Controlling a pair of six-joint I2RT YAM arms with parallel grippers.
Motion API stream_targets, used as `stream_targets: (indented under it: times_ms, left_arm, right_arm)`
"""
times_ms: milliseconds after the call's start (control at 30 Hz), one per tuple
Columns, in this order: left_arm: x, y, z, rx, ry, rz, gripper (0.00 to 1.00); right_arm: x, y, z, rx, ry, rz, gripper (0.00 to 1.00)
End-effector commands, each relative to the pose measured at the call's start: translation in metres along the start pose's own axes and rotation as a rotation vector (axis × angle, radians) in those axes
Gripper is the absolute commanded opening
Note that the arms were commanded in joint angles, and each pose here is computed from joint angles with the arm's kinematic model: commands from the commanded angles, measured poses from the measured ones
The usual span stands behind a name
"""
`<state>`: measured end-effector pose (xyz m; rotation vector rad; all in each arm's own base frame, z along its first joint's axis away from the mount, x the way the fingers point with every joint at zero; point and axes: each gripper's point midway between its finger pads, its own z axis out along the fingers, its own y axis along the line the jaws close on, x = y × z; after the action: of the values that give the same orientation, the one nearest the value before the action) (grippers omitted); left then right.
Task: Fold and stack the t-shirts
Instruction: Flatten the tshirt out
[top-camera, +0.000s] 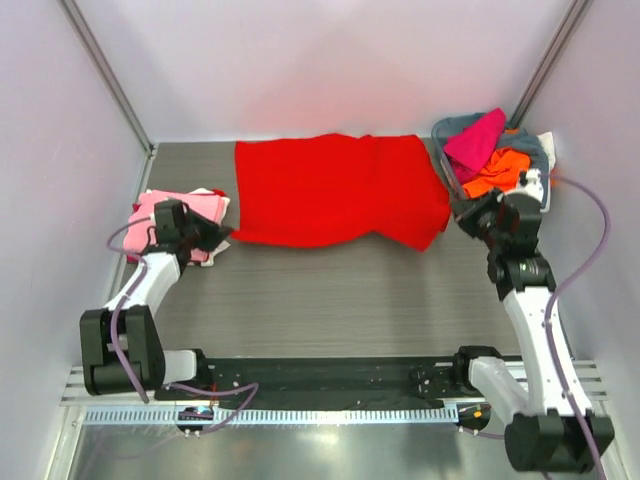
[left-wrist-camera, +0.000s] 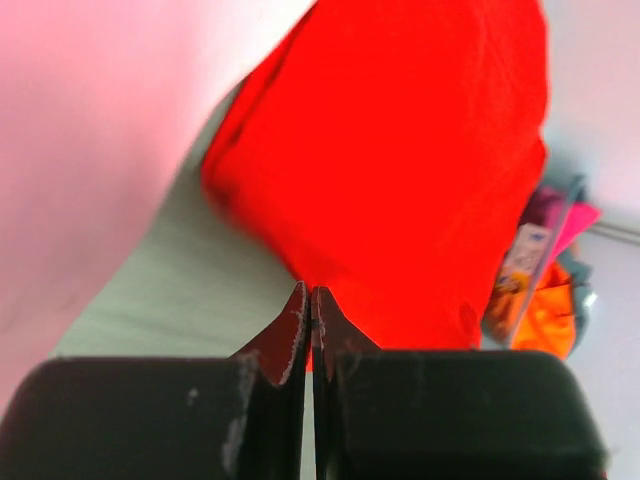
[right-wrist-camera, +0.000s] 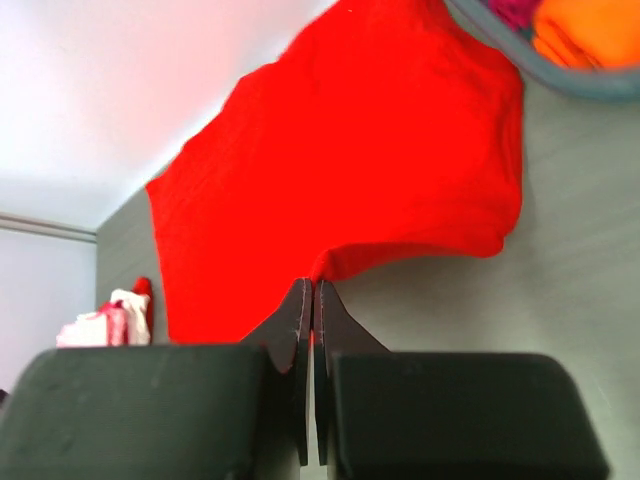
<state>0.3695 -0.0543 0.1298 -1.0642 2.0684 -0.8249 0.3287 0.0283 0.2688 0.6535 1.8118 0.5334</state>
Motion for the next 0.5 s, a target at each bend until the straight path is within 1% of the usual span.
stream_targets:
  times_ms: [0,33,100,133,167,200,233,267,300,367,467]
  left_arm:
    - [0.017,0.018,-0.015,0.006,0.013,0.084,0.0]
    - [0.018,0.019,-0.024,0.014,0.0,0.111,0.0]
    - [0.036,0.045,-0.031,-0.046,0.031,0.104,0.0]
    - [0.04,0.046,-0.039,-0.029,0.028,0.11,0.0]
    - [0.044,0.048,-0.043,-0.024,0.028,0.107,0.0]
    - [0.055,0.064,-0.046,-0.052,0.046,0.089,0.0]
    - [0.059,0.066,-0.05,-0.048,0.047,0.08,0.0]
    - [0.057,0.063,-0.057,-0.027,0.011,0.073,0.0]
    - [0.063,0.075,-0.059,-0.053,0.016,0.055,0.0]
    - [0.062,0.077,-0.066,-0.05,-0.012,0.053,0.0]
    - [0.066,0.087,-0.069,-0.087,-0.007,0.053,0.0]
  right_arm:
    - [0.02,-0.027,-0.027,0.072,0.002,0.003,0.01]
    - [0.029,-0.036,-0.04,0.092,0.009,0.001,0.01]
    - [0.035,-0.044,-0.052,0.116,0.012,-0.011,0.01]
    - [0.045,-0.051,-0.061,0.139,0.039,-0.011,0.01]
    - [0.045,-0.051,-0.069,0.128,0.026,-0.017,0.01]
    - [0.054,-0.056,-0.075,0.138,0.053,-0.019,0.01]
    - [0.056,-0.058,-0.078,0.143,0.056,-0.019,0.01]
    - [0.057,-0.057,-0.083,0.135,0.049,-0.021,0.01]
    - [0.06,-0.058,-0.084,0.131,0.056,-0.022,0.01]
    - [0.065,-0.063,-0.083,0.136,0.068,-0.032,0.01]
    - [0.065,-0.065,-0.075,0.146,0.085,-0.069,0.01]
